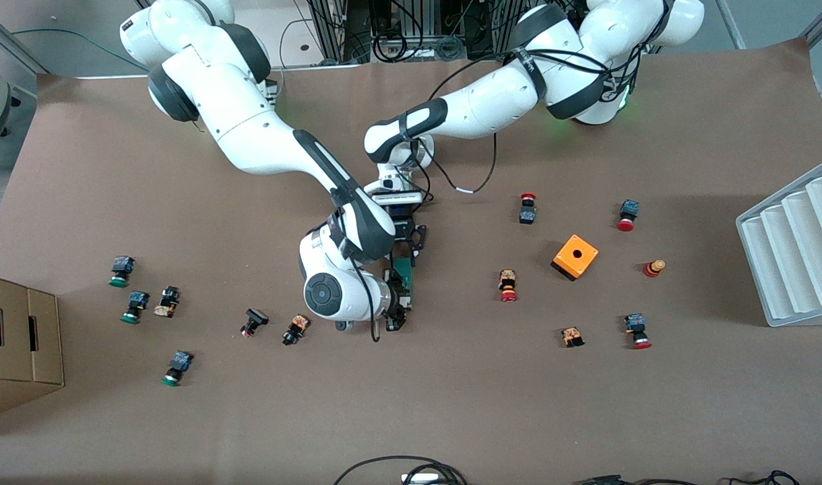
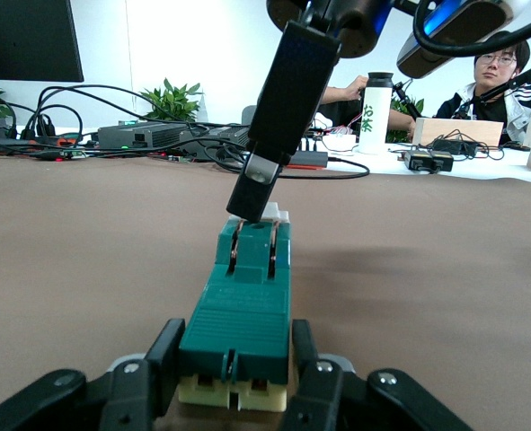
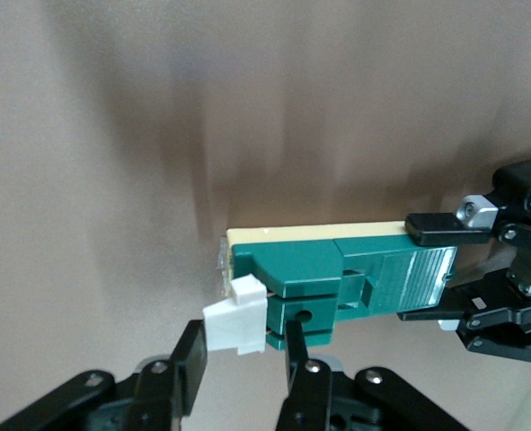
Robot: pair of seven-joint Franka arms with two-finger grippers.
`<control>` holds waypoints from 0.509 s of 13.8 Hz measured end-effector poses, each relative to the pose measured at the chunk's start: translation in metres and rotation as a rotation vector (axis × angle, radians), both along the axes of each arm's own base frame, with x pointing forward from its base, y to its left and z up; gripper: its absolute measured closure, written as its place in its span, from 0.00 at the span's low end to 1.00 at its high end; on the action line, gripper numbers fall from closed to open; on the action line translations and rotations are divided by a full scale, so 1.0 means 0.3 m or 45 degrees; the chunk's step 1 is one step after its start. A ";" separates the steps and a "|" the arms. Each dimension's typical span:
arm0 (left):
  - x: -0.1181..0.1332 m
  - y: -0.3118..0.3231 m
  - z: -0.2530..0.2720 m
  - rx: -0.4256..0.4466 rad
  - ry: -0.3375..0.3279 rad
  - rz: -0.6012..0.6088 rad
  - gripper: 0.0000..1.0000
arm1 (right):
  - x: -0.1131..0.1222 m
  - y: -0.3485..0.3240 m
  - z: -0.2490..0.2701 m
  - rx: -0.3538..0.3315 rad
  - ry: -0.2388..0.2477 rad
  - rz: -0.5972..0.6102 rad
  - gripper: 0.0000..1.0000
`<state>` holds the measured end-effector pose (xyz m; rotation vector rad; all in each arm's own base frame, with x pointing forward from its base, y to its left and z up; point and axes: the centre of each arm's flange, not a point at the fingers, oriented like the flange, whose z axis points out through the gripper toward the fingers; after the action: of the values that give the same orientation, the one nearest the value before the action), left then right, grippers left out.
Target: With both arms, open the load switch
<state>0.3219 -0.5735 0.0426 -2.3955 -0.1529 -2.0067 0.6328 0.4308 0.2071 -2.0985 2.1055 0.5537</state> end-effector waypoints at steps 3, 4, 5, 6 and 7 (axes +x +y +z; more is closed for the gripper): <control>0.000 0.000 0.000 0.000 0.000 0.000 0.45 | -0.001 -0.001 0.002 0.000 0.000 0.000 0.59; 0.000 0.000 0.000 0.000 0.000 0.000 0.45 | -0.001 -0.001 0.003 0.000 -0.001 0.000 0.59; 0.000 0.000 0.000 0.000 0.000 0.000 0.45 | -0.001 -0.001 0.003 0.000 -0.001 0.000 0.59; 0.000 0.000 0.000 0.000 0.000 0.000 0.45 | 0.000 -0.001 0.005 0.000 -0.002 0.000 0.59; 0.000 0.000 0.000 0.000 0.000 0.000 0.45 | -0.001 -0.001 0.007 0.000 -0.002 0.000 0.59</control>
<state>0.3219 -0.5735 0.0425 -2.3959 -0.1527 -2.0064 0.6325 0.4306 0.2093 -2.0981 2.1046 0.5523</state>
